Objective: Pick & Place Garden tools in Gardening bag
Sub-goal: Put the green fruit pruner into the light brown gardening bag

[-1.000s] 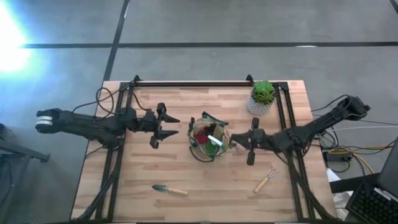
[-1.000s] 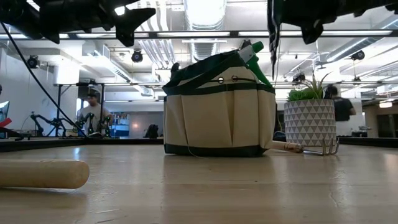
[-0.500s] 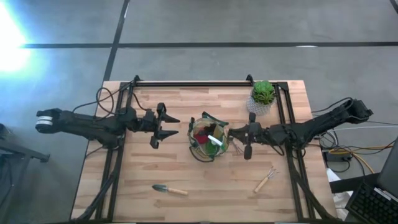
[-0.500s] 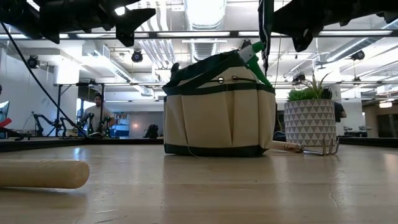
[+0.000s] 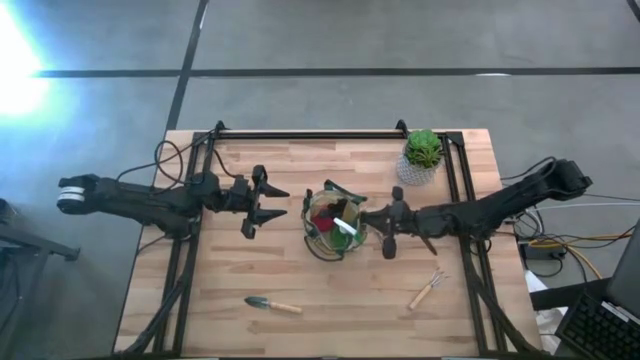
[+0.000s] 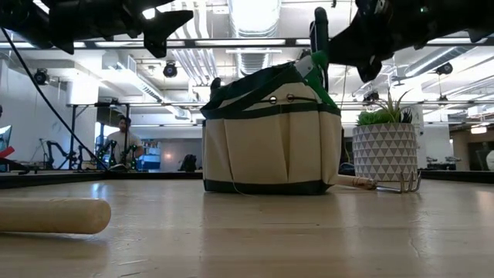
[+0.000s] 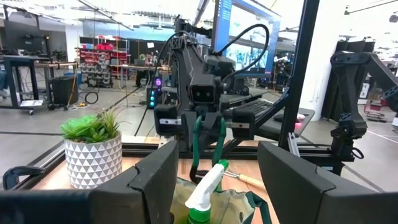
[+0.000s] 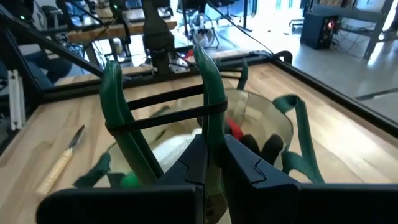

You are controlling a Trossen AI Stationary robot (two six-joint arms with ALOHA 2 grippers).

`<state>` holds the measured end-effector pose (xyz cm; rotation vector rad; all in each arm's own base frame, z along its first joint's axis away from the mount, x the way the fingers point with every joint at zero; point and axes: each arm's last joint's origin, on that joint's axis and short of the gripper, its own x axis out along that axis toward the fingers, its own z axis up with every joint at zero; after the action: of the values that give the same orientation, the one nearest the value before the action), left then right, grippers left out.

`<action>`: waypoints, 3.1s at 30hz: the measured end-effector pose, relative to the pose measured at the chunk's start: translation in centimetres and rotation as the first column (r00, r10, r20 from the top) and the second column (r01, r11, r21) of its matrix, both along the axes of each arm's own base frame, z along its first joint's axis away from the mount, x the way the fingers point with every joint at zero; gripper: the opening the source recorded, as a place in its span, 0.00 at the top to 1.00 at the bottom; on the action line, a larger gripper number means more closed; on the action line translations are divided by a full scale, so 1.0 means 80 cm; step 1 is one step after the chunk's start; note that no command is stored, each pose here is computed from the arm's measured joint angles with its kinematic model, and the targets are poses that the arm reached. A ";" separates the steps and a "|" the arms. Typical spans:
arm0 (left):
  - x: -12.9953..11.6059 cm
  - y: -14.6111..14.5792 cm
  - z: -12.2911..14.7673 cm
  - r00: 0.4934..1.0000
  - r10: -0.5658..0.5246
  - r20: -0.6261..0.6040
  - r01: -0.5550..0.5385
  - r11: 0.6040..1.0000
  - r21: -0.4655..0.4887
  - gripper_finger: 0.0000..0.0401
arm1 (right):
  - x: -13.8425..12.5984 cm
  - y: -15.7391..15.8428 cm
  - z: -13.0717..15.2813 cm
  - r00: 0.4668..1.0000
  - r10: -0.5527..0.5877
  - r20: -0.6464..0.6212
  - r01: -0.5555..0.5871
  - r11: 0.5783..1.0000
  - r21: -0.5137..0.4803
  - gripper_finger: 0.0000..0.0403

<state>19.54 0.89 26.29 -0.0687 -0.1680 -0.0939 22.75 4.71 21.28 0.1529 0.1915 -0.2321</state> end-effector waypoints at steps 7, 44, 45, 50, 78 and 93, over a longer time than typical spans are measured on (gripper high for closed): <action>0.000 0.000 0.000 1.000 -0.001 -0.004 0.001 1.000 -0.003 0.44 | 0.003 -0.004 -0.002 0.999 -0.050 0.016 0.049 0.998 0.050 0.96; 0.000 0.000 -0.001 1.000 -0.003 -0.014 0.003 1.000 -0.018 0.44 | 0.015 -0.001 -0.064 0.987 -0.096 -0.132 0.115 0.983 0.145 0.96; 0.000 0.000 -0.001 1.000 -0.003 -0.014 0.003 1.000 -0.018 0.44 | 0.015 -0.001 -0.064 0.986 -0.096 -0.133 0.115 0.983 0.145 0.96; 0.000 0.000 -0.002 1.000 -0.003 -0.017 0.003 1.000 -0.018 0.44 | 0.015 -0.001 -0.063 0.987 -0.095 -0.133 0.114 0.983 0.145 0.96; 0.000 0.000 -0.002 1.000 -0.003 -0.017 0.003 1.000 -0.018 0.44 | 0.008 -0.002 -0.057 0.981 -0.088 -0.171 0.111 0.985 0.130 0.66; 0.000 0.000 -0.002 1.000 -0.003 -0.020 0.003 1.000 -0.019 0.44 | 0.003 -0.002 -0.054 0.973 -0.060 -0.222 0.089 0.988 0.127 0.74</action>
<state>19.58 0.89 26.11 -0.0884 -0.1486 -0.0946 23.03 4.58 16.96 0.2707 0.4211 -0.3113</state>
